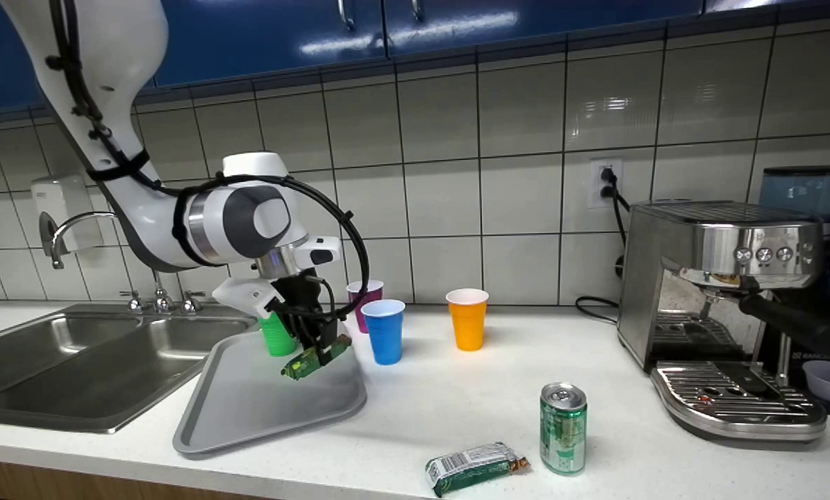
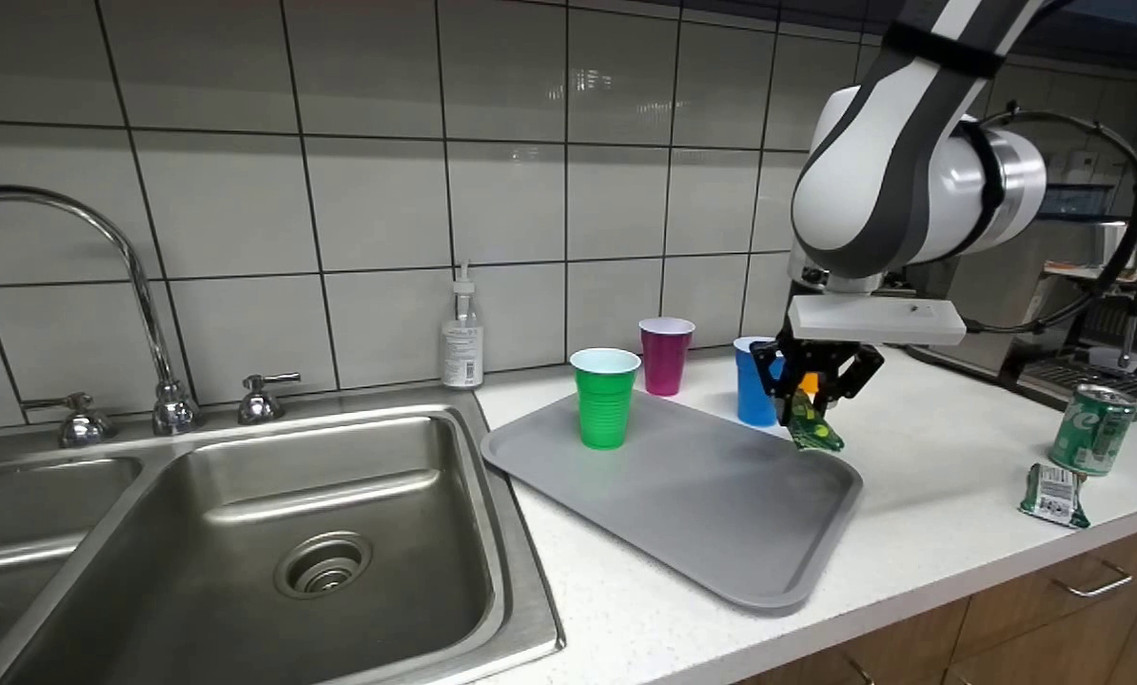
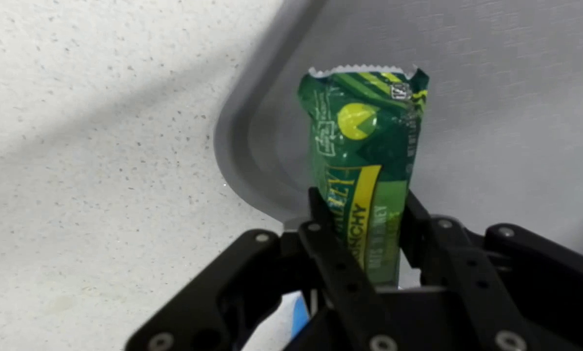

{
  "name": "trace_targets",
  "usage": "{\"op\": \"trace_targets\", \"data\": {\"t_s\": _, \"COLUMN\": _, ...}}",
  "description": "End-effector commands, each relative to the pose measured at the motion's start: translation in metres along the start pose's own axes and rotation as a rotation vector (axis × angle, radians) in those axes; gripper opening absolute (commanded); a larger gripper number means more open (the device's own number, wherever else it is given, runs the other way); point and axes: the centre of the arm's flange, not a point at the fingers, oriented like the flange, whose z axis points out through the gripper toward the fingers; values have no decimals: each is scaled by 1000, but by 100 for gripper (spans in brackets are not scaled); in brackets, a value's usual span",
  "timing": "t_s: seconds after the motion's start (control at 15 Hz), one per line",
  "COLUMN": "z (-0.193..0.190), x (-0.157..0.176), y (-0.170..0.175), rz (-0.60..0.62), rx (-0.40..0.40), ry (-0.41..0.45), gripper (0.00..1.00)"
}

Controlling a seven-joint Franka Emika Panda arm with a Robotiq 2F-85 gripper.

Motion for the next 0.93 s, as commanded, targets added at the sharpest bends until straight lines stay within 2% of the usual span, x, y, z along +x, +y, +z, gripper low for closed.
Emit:
{"op": "trace_targets", "data": {"t_s": 0.0, "z": -1, "x": 17, "y": -4, "rz": -79, "rx": 17, "ry": -31, "gripper": 12}}
{"op": "trace_targets", "data": {"t_s": 0.53, "z": 17, "x": 41, "y": -23, "rz": -182, "rx": 26, "ry": -29, "gripper": 12}}
{"op": "trace_targets", "data": {"t_s": 0.87, "z": 26, "x": 53, "y": -53, "rz": -258, "rx": 42, "ry": -17, "gripper": 12}}
